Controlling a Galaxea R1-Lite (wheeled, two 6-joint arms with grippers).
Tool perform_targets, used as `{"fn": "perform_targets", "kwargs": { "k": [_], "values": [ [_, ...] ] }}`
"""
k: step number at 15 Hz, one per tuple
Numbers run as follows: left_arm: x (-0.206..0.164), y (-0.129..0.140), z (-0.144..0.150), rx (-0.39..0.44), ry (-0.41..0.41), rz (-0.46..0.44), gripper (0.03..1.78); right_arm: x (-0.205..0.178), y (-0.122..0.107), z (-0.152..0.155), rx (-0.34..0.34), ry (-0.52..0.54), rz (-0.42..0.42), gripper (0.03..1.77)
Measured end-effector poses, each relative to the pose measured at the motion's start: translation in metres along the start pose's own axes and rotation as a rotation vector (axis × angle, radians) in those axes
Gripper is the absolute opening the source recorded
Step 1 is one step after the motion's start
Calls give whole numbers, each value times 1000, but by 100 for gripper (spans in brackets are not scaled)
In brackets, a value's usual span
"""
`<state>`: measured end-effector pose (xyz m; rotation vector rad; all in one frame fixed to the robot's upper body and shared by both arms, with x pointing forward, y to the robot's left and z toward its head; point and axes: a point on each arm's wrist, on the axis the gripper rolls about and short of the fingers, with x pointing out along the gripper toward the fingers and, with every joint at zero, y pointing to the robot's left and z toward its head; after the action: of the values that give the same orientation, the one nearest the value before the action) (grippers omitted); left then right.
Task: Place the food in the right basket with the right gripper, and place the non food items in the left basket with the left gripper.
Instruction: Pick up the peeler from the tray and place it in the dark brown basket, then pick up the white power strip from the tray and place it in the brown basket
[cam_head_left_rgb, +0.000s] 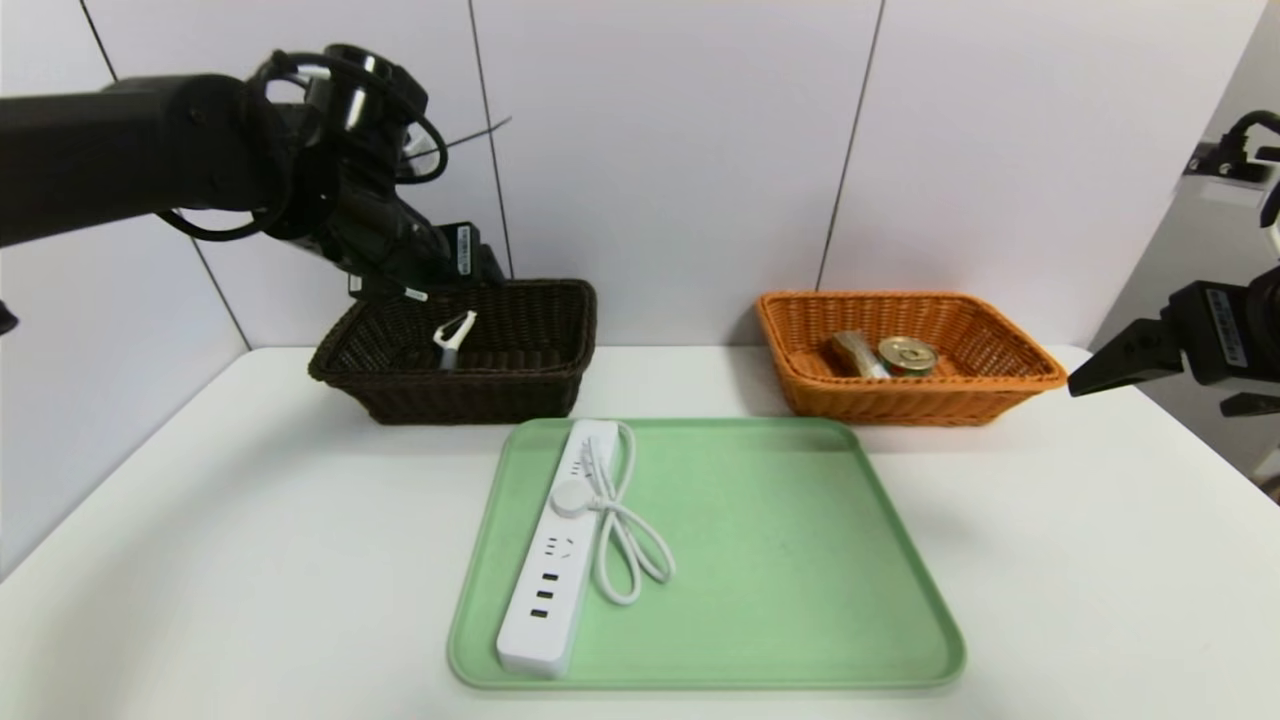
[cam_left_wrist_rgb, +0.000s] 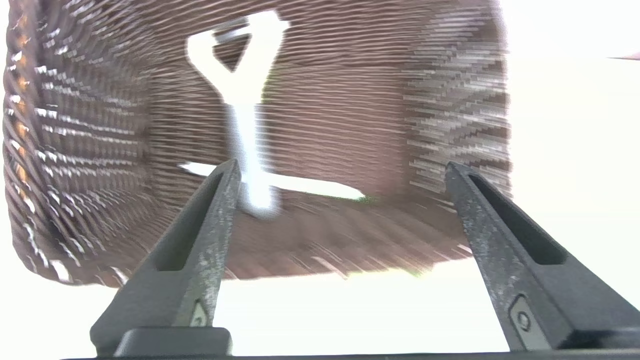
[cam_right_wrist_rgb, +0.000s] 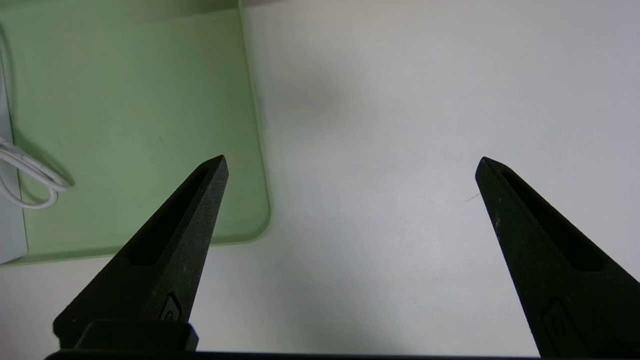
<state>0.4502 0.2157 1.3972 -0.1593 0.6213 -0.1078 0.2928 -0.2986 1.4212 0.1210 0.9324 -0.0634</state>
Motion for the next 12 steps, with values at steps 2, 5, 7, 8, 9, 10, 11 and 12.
{"fn": "perform_targets", "kwargs": {
  "k": [2, 5, 7, 8, 9, 10, 11, 12],
  "values": [
    [-38, -31, -9, 0, 17, -80, 152, 0, 0, 0, 0, 2, -1, 171],
    [-76, -69, -34, -114, 122, -148, 158, 4, 0, -2, 9, 17, -7, 171],
    [-92, -89, -55, -189, 230, -166, 161, 6, -1, -4, 22, 29, -12, 171],
    [-97, -98, -63, -220, 271, -173, 162, 6, -2, -4, 25, 33, -15, 171],
    [-101, -108, -72, -239, 308, -178, 163, 7, -3, -5, 28, 34, -17, 171],
    [-103, -115, -80, -243, 342, -177, 164, 7, -3, -4, 31, 34, -19, 171],
    [-105, -123, -88, -239, 374, -176, 165, 7, -4, -4, 34, 35, -21, 171],
    [-106, -132, -97, -227, 404, -176, 166, 7, -5, -4, 36, 34, -22, 171]
  ]
}}
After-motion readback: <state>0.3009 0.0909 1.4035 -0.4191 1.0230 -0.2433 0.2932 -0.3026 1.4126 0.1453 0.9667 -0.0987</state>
